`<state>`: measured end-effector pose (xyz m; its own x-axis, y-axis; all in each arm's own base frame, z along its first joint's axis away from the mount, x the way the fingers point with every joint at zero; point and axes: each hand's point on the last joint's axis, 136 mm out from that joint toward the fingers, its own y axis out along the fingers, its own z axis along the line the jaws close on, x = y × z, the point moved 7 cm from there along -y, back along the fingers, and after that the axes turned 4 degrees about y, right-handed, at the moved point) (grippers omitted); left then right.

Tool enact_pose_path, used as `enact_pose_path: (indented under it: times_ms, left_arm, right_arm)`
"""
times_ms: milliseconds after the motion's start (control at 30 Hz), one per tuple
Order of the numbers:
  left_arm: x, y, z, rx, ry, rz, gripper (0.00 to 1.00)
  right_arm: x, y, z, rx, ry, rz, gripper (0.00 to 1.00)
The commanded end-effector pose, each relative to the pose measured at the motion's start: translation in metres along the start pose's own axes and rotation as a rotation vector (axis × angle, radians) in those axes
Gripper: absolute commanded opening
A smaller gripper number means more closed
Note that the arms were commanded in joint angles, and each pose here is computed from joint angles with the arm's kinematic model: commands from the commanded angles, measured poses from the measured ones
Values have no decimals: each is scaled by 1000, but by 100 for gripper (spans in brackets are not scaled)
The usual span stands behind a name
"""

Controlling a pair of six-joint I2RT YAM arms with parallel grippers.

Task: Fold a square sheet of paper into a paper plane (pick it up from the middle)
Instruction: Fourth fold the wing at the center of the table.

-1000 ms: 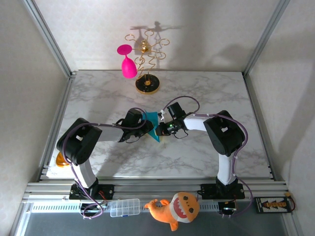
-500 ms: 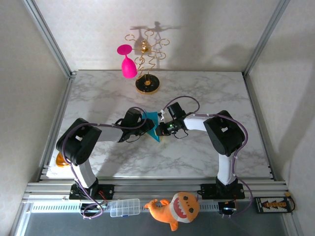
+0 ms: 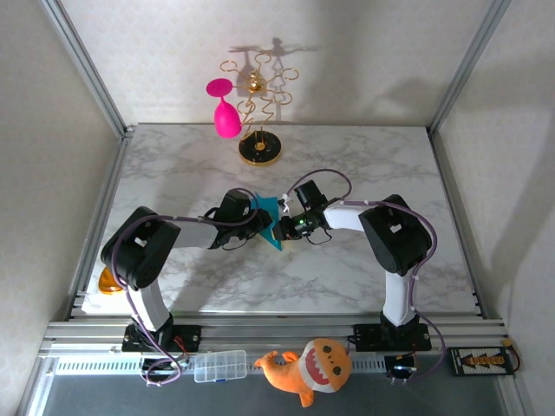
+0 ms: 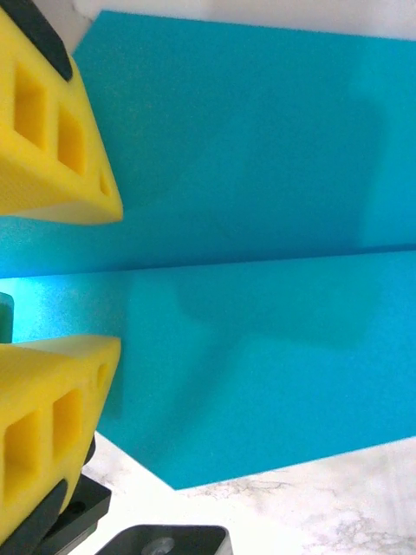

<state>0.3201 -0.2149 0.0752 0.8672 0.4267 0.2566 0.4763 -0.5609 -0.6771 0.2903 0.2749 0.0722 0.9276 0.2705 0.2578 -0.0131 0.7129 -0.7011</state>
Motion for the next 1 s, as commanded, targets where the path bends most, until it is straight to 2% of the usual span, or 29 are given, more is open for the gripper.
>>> enact_pose_path:
  times_ms: [0, 200, 367, 500, 733, 967]
  left_arm:
    - [-12, 9, 33, 153, -53, 52, 38]
    - [-16, 12, 42, 202, -80, 68, 37]
    - [-19, 15, 45, 234, -85, 87, 37]
    - [-19, 14, 45, 242, -88, 87, 37]
    - [-20, 15, 45, 244, -90, 90, 36]
    - [-20, 15, 45, 244, -90, 94, 34]
  right_arm:
    - [4, -12, 5, -13, -8, -10, 22]
    - [6, -27, 14, -43, -27, -98, 30]
    - [4, -33, 17, -129, -59, -189, 36]
    - [3, -34, 21, -234, -78, -257, 38]
    - [-6, -22, 29, -366, -100, -293, 38]
    - [-9, -6, 33, -378, -139, -256, 34]
